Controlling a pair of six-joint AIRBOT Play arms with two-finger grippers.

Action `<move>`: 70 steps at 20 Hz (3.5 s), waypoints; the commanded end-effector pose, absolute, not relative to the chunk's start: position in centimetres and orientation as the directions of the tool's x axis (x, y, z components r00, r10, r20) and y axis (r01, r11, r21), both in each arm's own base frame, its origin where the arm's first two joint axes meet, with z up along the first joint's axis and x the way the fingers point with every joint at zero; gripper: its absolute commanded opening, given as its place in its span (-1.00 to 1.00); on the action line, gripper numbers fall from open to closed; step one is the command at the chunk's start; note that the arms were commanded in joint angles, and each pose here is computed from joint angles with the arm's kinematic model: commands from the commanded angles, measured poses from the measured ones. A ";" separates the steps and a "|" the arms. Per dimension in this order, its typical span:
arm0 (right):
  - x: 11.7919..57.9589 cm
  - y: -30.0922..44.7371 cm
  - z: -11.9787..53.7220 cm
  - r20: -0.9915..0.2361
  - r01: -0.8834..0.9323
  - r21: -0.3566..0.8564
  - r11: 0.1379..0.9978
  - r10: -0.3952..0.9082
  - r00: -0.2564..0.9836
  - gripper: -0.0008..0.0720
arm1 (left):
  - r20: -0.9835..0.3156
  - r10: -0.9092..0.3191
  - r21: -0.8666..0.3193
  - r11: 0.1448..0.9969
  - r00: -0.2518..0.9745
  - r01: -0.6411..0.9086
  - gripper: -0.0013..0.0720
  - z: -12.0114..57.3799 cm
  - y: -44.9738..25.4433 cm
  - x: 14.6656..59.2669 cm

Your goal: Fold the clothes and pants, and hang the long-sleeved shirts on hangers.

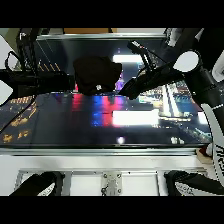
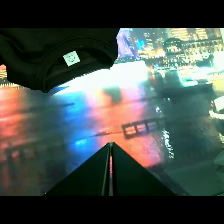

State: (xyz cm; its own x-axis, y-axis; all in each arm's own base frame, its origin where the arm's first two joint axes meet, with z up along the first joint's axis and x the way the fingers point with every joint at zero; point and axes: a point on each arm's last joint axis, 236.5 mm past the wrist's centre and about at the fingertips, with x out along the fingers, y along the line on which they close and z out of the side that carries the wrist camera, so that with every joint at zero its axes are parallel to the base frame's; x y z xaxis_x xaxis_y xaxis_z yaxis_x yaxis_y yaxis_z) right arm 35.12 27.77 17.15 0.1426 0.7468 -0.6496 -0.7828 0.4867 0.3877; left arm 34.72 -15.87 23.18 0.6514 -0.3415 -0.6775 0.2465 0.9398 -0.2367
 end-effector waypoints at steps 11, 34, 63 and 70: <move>35.1 27.8 17.1 -0.650 -0.783 0.389 0.486 0.747 0.141 -0.91 | -0.497 -0.281 -0.218 0.956 0.821 0.195 1.00 25.8 -12.8 42.4; 35.2 28.1 16.8 -0.645 -0.777 0.407 0.480 0.754 0.128 -0.91 | -0.865 -0.351 -0.436 0.879 0.359 -0.191 -0.70 -11.7 -14.3 57.9; 33.1 29.6 -5.8 -0.955 -0.584 0.131 0.801 0.260 0.143 0.80 | -0.888 -0.348 -0.350 0.936 0.300 0.050 -0.92 0.3 -14.5 31.4; 32.5 30.3 -5.6 -0.959 -0.505 0.092 0.858 0.213 0.187 0.80 | -0.888 -0.344 -0.350 0.936 0.307 0.036 -0.92 0.6 -13.9 31.4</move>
State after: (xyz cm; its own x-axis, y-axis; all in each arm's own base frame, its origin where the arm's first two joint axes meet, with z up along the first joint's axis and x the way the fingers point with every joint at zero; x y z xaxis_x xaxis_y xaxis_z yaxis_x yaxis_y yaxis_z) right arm 32.20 30.63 -5.41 0.1478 0.2605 -0.9541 -0.5567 0.8192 0.1375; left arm 31.46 -14.02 0.52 0.3070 -0.3442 -0.8873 0.0393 0.9361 -0.3496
